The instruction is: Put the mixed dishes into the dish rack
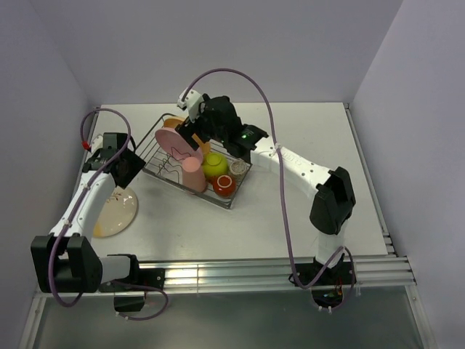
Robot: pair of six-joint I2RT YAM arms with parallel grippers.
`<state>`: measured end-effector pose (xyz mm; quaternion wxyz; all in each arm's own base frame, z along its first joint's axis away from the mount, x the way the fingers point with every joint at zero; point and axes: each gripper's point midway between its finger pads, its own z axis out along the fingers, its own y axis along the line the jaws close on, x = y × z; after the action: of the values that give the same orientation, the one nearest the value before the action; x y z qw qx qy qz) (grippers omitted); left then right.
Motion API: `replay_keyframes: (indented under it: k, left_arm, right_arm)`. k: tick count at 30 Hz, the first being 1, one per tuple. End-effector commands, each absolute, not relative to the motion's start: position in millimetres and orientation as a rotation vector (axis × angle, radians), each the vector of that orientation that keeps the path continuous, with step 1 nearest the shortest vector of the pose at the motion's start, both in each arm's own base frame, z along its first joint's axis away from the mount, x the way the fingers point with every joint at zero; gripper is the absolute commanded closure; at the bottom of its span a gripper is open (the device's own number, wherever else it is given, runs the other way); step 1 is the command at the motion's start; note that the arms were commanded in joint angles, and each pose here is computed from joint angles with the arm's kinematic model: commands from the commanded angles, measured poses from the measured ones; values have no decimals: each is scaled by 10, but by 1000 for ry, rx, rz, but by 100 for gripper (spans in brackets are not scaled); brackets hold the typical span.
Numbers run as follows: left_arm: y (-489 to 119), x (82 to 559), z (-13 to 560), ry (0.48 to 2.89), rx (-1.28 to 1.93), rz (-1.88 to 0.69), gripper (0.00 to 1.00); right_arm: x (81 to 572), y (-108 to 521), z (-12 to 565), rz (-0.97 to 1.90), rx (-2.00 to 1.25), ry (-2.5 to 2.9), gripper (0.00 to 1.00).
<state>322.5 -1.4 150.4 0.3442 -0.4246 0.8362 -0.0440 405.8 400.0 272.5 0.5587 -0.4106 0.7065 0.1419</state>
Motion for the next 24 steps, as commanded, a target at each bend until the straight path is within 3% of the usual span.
replay_keyframes:
  k: [1,7,16,24]
  left_arm:
    - [135,3188,1421,2167,-1181,-36,36]
    - [444,3040,1033,2210,-1313,51,42]
    - [784,3097,816,2261,-1412,187,42]
    - [976,3285,678,2296,-1476,230,43]
  right_arm:
    - [3940,3924,3079,406,-923,1614,6]
    - [3696,3673,3326,461,-805,1575,5]
    - [2948,3323,3728,711,-679,1462,5]
    - [2892,3220,3325,629,-683,1580,5]
